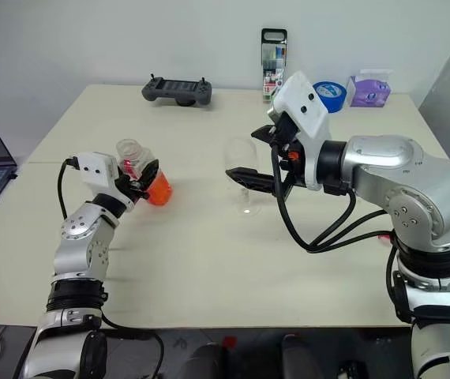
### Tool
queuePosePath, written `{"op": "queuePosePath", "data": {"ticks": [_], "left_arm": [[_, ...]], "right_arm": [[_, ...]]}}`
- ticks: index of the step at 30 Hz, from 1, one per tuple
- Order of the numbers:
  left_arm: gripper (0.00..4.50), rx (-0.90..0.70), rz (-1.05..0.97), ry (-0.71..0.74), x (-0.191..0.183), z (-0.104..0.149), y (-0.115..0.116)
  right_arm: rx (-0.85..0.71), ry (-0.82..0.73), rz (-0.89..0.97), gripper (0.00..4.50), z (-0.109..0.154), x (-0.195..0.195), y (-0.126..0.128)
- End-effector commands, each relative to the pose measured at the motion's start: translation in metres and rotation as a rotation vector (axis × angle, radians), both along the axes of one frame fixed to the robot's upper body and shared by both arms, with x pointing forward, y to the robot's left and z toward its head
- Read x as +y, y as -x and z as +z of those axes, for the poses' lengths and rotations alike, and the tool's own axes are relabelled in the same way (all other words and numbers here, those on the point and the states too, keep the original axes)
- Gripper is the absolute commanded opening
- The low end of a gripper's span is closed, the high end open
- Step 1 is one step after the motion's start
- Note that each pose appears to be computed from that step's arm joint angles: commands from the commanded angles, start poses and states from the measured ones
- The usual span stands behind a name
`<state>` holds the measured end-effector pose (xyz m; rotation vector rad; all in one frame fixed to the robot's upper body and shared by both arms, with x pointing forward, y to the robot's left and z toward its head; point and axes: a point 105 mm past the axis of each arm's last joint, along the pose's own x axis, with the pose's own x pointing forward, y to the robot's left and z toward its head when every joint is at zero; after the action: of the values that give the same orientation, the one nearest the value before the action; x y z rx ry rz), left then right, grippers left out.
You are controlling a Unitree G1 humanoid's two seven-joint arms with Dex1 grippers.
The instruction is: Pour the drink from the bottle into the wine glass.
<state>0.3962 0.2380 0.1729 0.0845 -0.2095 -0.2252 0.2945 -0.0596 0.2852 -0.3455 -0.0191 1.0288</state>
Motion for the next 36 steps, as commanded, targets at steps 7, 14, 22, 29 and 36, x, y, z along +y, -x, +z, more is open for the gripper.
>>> {"op": "queuePosePath", "data": {"ticks": [7, 14, 22, 29, 36], "left_arm": [[1.77, -0.197, -0.095, -0.277, -0.035, 0.074, -0.017], [1.77, -0.387, -0.219, -0.552, -0.094, 0.103, -0.021], [1.77, -0.487, -0.206, -0.705, -0.104, 0.12, -0.028], [1.77, -0.551, -0.216, -0.866, -0.107, 0.12, -0.026], [1.77, -0.591, -0.228, -1.002, -0.112, 0.119, -0.028]], "right_arm": [[-0.227, -0.08, -0.35, 4.5, -0.026, -0.057, 0.01], [-0.187, -0.306, -0.426, 4.5, -0.057, -0.036, 0.026], [-0.172, -0.304, -0.435, 4.5, -0.071, -0.029, 0.016], [-0.179, -0.304, -0.447, 4.5, -0.072, -0.03, 0.014], [-0.179, -0.311, -0.441, 4.5, -0.071, -0.028, 0.013]]}}
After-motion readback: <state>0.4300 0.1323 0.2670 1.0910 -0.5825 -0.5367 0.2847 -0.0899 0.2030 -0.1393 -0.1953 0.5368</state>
